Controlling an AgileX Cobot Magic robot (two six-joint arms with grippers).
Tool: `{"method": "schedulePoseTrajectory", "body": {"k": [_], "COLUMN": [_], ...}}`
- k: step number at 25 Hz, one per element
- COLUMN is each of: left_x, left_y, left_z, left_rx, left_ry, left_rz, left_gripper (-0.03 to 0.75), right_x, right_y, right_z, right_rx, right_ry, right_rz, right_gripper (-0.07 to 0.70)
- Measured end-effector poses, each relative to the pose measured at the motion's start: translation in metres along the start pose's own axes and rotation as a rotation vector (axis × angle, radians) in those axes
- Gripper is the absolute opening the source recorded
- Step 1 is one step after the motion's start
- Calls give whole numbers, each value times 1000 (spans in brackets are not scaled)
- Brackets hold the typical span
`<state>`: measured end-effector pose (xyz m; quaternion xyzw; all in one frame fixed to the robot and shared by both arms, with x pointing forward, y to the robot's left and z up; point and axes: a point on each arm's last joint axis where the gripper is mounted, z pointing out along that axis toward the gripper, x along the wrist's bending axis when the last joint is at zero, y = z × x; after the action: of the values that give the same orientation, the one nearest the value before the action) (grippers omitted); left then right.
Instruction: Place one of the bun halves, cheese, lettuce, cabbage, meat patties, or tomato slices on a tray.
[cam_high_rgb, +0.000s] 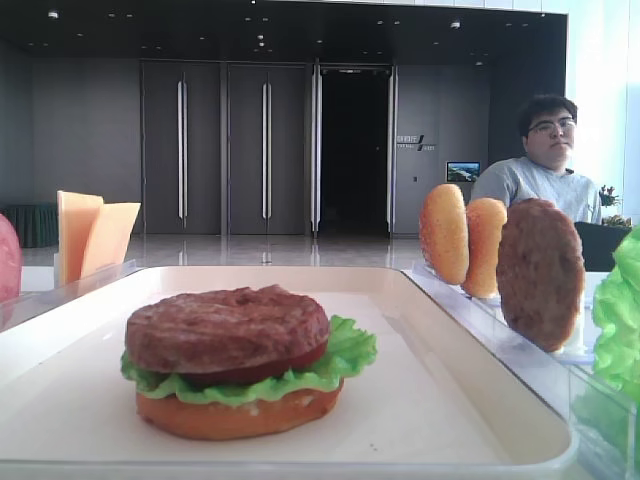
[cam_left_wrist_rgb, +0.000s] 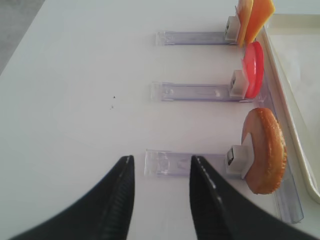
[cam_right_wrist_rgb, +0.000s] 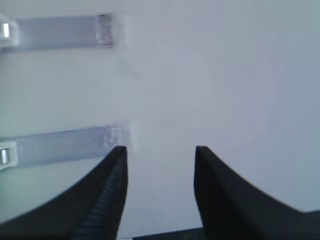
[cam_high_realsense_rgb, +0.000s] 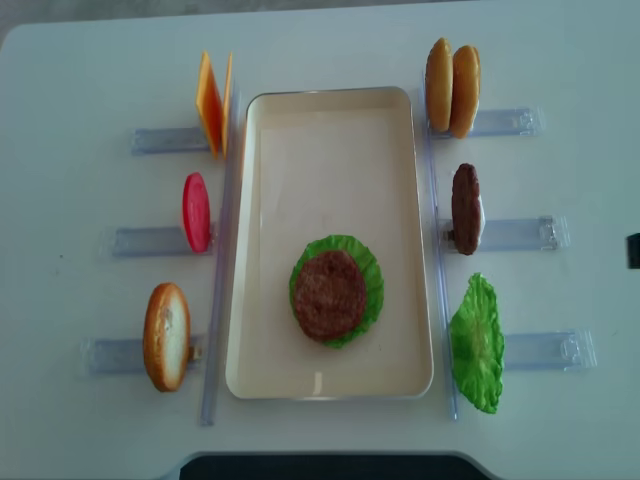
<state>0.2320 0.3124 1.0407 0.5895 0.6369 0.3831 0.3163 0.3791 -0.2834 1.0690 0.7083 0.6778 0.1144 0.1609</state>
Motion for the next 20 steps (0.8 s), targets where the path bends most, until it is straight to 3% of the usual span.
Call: {"method": "schedulePoseTrajectory", "body": {"k": [4,9,15,20], "left_x": [0,0,0,0], "left_y": [0,0,0,0], "left_z": [0,0,0,0], "left_rx": [0,0,0,0], "left_ry": [0,0,0,0], "left_rz": [0,0,0,0], "left_gripper": [285,285,284,283], "right_x": [-24,-29,-32,-28], "right_y": [-31,-78,-129,-146], "right_z": [-38,-50,-35,-38], "right_rx": [-153,-310,-483,-635], "right_ry": [-13,16,36,92], "right_rz": [109,138,124,44], "right_gripper": [304,304,303,298]}}
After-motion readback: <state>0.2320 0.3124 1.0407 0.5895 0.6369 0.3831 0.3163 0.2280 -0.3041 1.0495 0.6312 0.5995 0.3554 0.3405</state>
